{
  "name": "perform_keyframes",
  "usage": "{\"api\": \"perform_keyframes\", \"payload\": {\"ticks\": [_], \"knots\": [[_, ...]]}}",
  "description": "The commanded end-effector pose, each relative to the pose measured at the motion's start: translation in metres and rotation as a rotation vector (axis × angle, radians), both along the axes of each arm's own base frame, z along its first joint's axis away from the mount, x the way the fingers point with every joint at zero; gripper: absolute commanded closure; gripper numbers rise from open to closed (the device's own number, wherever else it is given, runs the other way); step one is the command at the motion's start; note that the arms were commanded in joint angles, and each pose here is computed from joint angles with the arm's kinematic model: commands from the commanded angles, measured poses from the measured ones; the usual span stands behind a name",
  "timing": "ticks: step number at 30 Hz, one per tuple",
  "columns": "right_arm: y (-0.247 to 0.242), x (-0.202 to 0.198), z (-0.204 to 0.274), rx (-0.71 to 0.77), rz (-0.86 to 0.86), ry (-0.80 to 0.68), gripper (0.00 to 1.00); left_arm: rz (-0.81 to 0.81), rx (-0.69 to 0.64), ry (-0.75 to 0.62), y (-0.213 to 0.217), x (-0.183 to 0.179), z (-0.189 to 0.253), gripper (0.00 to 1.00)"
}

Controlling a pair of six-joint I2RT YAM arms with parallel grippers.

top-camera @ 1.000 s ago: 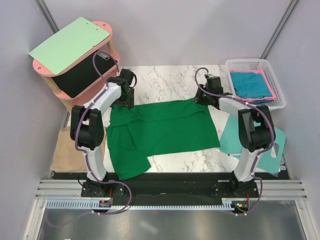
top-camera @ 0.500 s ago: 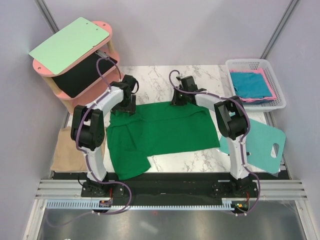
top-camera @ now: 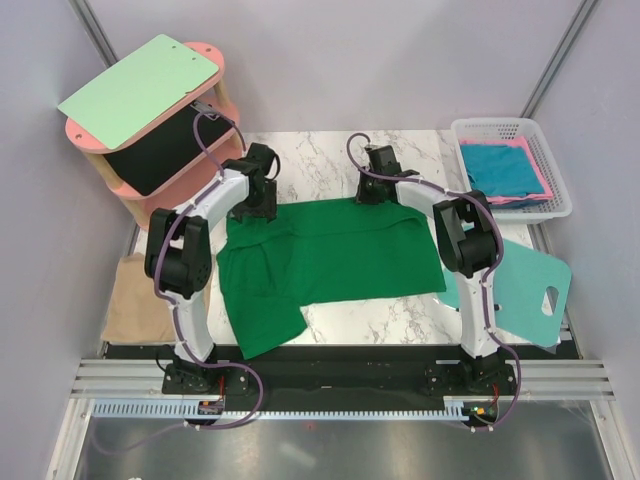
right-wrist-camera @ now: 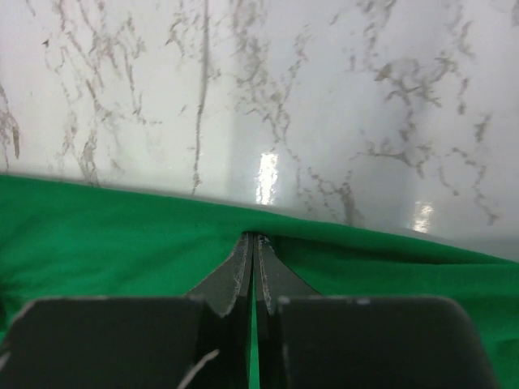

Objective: Fold and stack the t-shirts
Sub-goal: Fold the flattened tshirt in 1/3 of the way

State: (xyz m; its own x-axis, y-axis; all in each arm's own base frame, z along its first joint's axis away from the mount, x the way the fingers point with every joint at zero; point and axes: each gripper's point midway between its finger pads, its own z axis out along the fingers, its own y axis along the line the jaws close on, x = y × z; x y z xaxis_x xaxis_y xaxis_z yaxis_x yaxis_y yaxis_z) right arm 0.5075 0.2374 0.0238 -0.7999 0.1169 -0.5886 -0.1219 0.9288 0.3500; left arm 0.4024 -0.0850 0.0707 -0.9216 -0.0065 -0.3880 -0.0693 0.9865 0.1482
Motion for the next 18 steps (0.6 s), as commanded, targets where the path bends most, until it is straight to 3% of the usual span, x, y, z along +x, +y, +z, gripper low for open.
{"api": "perform_keyframes", "payload": {"ticks": [1, 8, 9, 13, 18], "knots": [[-0.042, -0.001, -0.026, -0.099, -0.079, 0.065, 0.95, -0.005, -0.067, -0.039, -0.030, 0.026, -0.009, 0.26], [-0.039, -0.002, -0.025, -0.076, -0.064, 0.072, 0.95, -0.013, -0.066, 0.023, -0.042, 0.030, -0.045, 0.32], [-0.040, -0.003, -0.027, -0.077, -0.062, 0.077, 0.95, -0.013, -0.072, 0.026, -0.044, 0.031, -0.048, 0.36], [-0.040, -0.005, -0.029, -0.076, -0.056, 0.083, 0.94, -0.018, -0.071, 0.016, -0.049, 0.030, -0.045, 0.98], [-0.040, -0.009, -0.033, -0.080, -0.049, 0.092, 0.94, -0.007, -0.025, -0.022, -0.040, 0.020, -0.027, 0.98]]}}
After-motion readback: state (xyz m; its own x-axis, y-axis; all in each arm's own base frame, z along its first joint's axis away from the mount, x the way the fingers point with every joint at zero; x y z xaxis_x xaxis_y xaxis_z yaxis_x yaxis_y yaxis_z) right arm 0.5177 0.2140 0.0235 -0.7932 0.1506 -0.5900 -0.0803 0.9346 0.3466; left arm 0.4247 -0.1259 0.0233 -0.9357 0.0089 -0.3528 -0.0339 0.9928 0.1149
